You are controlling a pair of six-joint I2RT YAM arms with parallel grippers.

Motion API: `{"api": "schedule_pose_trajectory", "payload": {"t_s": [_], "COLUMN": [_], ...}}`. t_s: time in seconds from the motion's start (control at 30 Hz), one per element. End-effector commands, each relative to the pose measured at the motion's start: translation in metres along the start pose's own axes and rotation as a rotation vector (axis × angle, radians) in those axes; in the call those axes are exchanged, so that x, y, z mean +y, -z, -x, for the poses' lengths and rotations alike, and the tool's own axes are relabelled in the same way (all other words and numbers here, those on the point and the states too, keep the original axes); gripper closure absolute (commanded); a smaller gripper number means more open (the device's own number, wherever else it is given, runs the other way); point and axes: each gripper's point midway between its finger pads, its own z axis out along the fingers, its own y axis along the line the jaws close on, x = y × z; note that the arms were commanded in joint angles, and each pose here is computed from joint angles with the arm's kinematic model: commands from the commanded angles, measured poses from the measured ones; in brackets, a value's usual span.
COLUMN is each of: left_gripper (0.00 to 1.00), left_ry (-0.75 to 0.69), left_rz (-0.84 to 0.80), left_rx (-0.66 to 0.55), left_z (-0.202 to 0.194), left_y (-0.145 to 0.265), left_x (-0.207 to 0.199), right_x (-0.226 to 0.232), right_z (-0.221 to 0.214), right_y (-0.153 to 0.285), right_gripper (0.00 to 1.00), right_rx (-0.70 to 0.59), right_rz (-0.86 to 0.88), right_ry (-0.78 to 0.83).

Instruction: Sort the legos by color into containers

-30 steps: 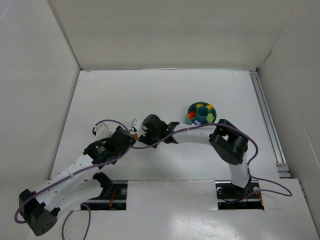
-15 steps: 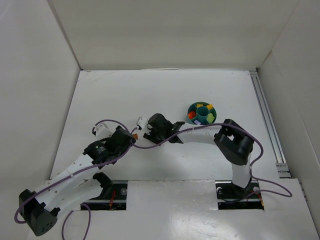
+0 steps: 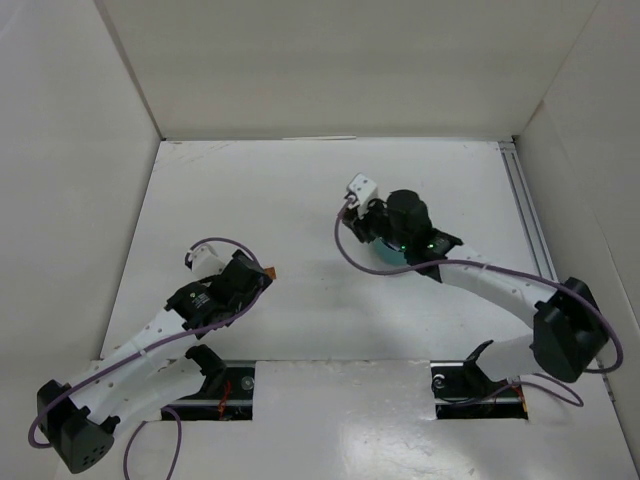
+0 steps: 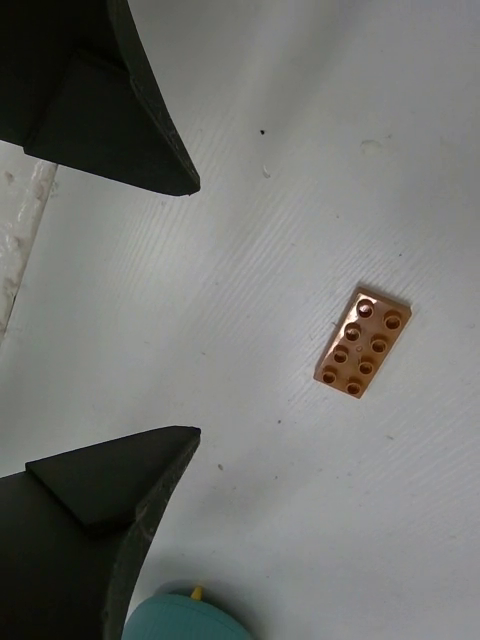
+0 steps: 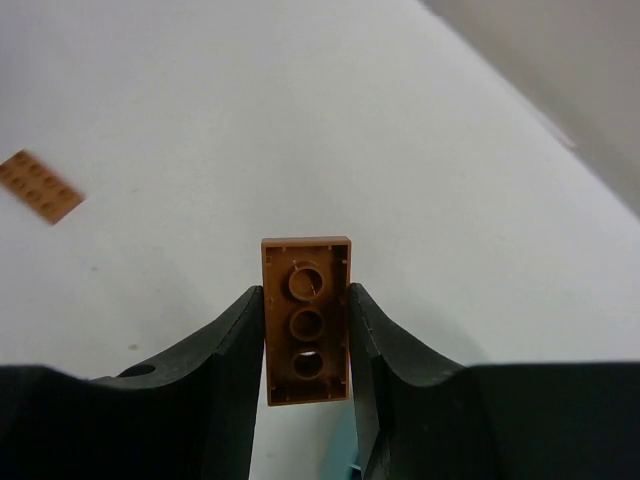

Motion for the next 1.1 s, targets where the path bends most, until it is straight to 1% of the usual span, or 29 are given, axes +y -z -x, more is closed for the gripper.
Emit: {"api": "schedule_pose_trajectory", "payload": {"t_s": [0.0, 0.03, 0.07, 0.17, 0.2, 0.23, 0.27, 0.33, 0.37, 0.47, 0.53, 0.57, 0.6, 0.67, 0.77, 0.87, 0.93, 0.97, 1.03, 1.07], "left_gripper": [0.01, 0.01, 0.01, 0.01, 0.01, 0.01, 0.01, 0.01, 0.01, 0.01, 0.01, 0.01, 0.01, 0.01, 0.01, 0.01, 0.01, 0.01, 0.01, 0.01], "left_ry": [0.022, 0.009, -0.001, -0.017, -0.039, -0.034, -0.043, -0.053, -0.051, -0.059, -0.064, -0.085, -0.069, -0.083, -0.080, -0.082, -0.078, -0.074, -0.067, -0.054], "left_rz": [-0.089, -0.090, -0.098, -0.123, -0.121, -0.134, -0.143, -0.142, -0.148, -0.134, -0.125, -0.129, -0.138, -0.143, -0.139, -0.151, -0.133, -0.140, -0.132, -0.113], "left_rx": [-0.031, -0.023, -0.025, -0.012, -0.013, -0.006, -0.009, -0.010, -0.002, -0.004, -0.002, 0.005, -0.003, 0.012, 0.032, 0.043, 0.057, 0.060, 0.075, 0.076], "left_z": [0.013, 0.011, 0.011, 0.008, 0.007, 0.006, 0.007, 0.006, 0.006, 0.006, 0.005, 0.003, 0.006, 0.005, 0.006, 0.008, 0.006, 0.008, 0.006, 0.009], "left_y": [0.010, 0.008, 0.008, 0.006, 0.004, 0.003, 0.003, 0.001, 0.001, -0.003, -0.005, -0.006, -0.007, -0.008, -0.013, -0.015, -0.020, -0.020, -0.023, -0.027], "left_x": [-0.025, -0.027, -0.028, -0.038, -0.042, -0.047, -0.049, -0.053, -0.058, -0.060, -0.059, -0.060, -0.064, -0.065, -0.065, -0.069, -0.064, -0.065, -0.062, -0.059], "right_x": [-0.038, -0.059, -0.067, -0.081, -0.093, -0.095, -0.097, -0.108, -0.106, -0.108, -0.114, -0.112, -0.111, -0.112, -0.111, -0.110, -0.113, -0.111, -0.110, -0.108], "right_z": [0.015, 0.014, 0.012, 0.003, 0.002, -0.007, -0.006, -0.018, -0.018, -0.032, -0.033, -0.036, -0.035, -0.044, -0.051, -0.050, -0.057, -0.058, -0.057, -0.062], "right_y": [0.023, 0.031, 0.037, 0.050, 0.057, 0.059, 0.060, 0.065, 0.065, 0.068, 0.073, 0.072, 0.072, 0.071, 0.072, 0.074, 0.075, 0.077, 0.079, 0.079], "right_gripper": [0.75, 0.75, 0.75, 0.75, 0.75, 0.75, 0.75, 0.75, 0.75, 0.75, 0.75, 0.74, 0.74, 0.74, 0.72, 0.68, 0.65, 0.61, 0.60, 0.57], "right_rx": [-0.148, -0.174, -0.185, -0.220, -0.232, -0.224, -0.236, -0.221, -0.228, -0.215, -0.224, -0.221, -0.224, -0.211, -0.207, -0.214, -0.201, -0.201, -0.210, -0.201], "right_rz": [-0.059, -0.099, -0.113, -0.123, -0.151, -0.153, -0.139, -0.167, -0.143, -0.153, -0.166, -0.166, -0.155, -0.160, -0.157, -0.160, -0.176, -0.176, -0.179, -0.176], "right_ry": [-0.006, -0.010, -0.012, -0.028, -0.037, -0.042, -0.037, -0.058, -0.065, -0.083, -0.080, -0.082, -0.080, -0.089, -0.103, -0.099, -0.107, -0.107, -0.102, -0.107]}}
